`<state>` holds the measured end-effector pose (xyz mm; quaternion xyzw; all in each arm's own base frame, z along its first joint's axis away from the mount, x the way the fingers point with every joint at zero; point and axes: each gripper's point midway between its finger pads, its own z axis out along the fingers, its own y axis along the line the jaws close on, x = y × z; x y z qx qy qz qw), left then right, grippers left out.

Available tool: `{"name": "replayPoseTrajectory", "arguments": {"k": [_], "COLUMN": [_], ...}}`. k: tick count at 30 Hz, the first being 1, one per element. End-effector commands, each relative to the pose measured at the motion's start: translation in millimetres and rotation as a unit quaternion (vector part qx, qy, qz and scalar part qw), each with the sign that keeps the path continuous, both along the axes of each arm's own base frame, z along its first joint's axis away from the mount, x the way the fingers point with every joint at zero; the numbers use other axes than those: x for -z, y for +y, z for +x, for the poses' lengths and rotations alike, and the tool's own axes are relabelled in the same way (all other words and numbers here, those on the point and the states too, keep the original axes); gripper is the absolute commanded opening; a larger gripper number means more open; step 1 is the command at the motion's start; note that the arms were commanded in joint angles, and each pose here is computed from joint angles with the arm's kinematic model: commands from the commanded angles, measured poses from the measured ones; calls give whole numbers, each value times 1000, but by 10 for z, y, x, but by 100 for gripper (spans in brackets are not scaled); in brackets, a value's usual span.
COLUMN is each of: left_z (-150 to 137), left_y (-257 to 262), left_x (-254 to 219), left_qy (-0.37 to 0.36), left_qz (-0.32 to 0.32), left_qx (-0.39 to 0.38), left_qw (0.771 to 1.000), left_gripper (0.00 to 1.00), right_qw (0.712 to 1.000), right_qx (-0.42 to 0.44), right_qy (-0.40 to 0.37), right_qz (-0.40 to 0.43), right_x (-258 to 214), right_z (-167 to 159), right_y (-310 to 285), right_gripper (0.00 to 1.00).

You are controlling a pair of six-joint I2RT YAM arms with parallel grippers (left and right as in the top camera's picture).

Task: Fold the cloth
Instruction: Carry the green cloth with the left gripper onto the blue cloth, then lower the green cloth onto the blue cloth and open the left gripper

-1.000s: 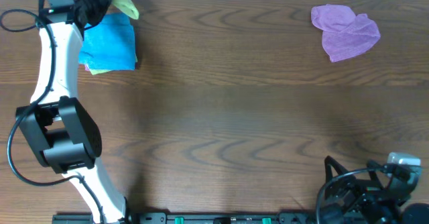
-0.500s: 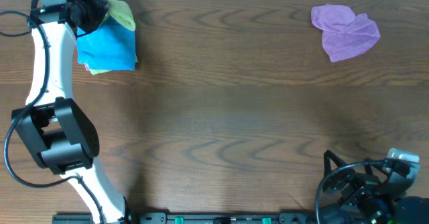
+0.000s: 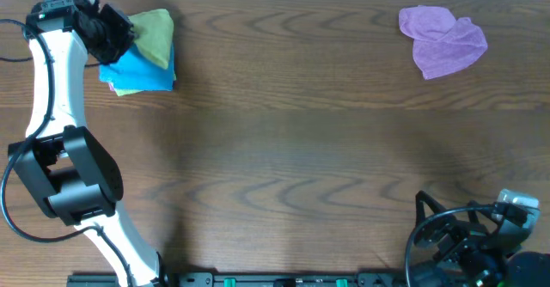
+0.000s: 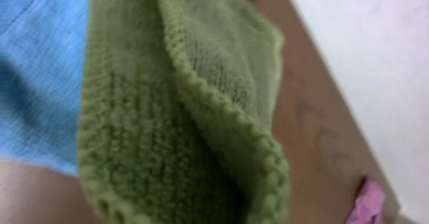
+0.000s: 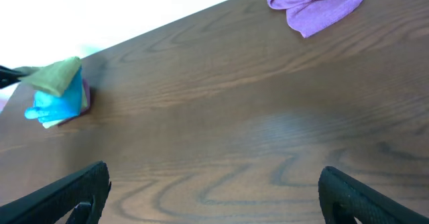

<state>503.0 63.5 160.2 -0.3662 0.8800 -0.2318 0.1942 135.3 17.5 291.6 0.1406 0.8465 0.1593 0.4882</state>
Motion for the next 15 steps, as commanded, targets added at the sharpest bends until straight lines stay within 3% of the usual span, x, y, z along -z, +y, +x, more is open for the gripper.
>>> {"name": "replayPoseTrajectory", "arguments": {"k": [1, 5, 15], "left_z": [-107, -288, -532], "left_y": [152, 293, 464], "left_x": [5, 119, 305], "left_qy": [18, 63, 125], "left_qz": [55, 103, 151], "left_qx": [11, 10, -4], "left_qw": [998, 993, 981], "left_gripper": [6, 6, 6], "right_qw": [1000, 1000, 1000], "right_qx": [13, 13, 13], "right_qy": [-3, -3, -7], "right_qz": [6, 6, 7], "right_x": [-8, -8, -26], "right_z": [7, 7, 15], "right_y": [-30, -30, -26], "right_gripper": [99, 99, 99]}}
